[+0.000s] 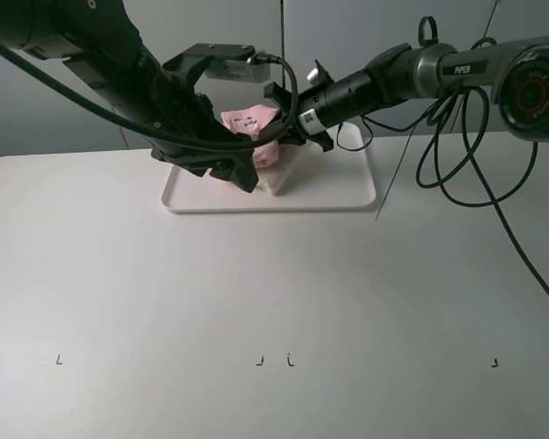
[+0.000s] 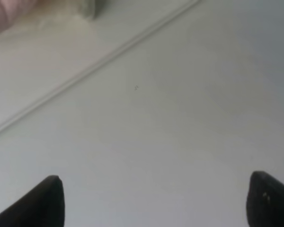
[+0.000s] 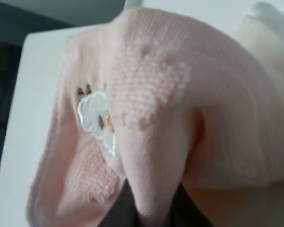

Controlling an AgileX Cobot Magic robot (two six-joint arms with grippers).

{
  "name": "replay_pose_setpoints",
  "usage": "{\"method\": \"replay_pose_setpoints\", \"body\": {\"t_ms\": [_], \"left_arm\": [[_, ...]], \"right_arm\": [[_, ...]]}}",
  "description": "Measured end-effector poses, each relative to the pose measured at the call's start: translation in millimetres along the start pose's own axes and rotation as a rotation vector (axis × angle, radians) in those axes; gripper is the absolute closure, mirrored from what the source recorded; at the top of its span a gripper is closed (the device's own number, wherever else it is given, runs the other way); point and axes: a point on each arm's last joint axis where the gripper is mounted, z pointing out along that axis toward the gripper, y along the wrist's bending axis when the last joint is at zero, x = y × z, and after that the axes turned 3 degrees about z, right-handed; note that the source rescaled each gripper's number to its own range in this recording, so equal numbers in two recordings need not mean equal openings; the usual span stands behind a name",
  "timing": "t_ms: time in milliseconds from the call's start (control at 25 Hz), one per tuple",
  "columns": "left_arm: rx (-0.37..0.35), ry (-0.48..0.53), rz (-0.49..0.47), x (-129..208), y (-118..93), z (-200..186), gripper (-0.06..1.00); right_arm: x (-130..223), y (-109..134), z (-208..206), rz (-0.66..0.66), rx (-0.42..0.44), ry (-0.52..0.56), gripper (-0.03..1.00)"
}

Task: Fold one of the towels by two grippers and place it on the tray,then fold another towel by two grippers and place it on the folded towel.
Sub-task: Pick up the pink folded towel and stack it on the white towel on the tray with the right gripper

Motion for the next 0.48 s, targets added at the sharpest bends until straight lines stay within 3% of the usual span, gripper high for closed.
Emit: {"method": "replay_pose_setpoints", "body": {"t_ms": [80,200,240,320,480], "left_arm": [[0.0,0.0,0.0,0.0,0.0,0.0,-0.04],[0.0,0.0,0.0,0.0,0.0,0.0,-0.04],[0.0,0.0,0.0,0.0,0.0,0.0,-0.04],[0.0,0.0,0.0,0.0,0.0,0.0,-0.04],[0.0,0.0,0.0,0.0,0.0,0.0,-0.04]], "right_arm": [[0.5,-3.4,0.0,-0.007,0.037,0.006,0.73],[1.2,-5.6,-0.1,-0.01,0.062,0.013,0.19],[1.4,-5.9,-0.1,-0.006,0.065,0.014,0.08],[1.5,-5.7,-0.7,-0.009,0.071,0.018,-0.01],[-1.8,6.3,-13.9,-0.065,0.111,0.018,-0.03]]}}
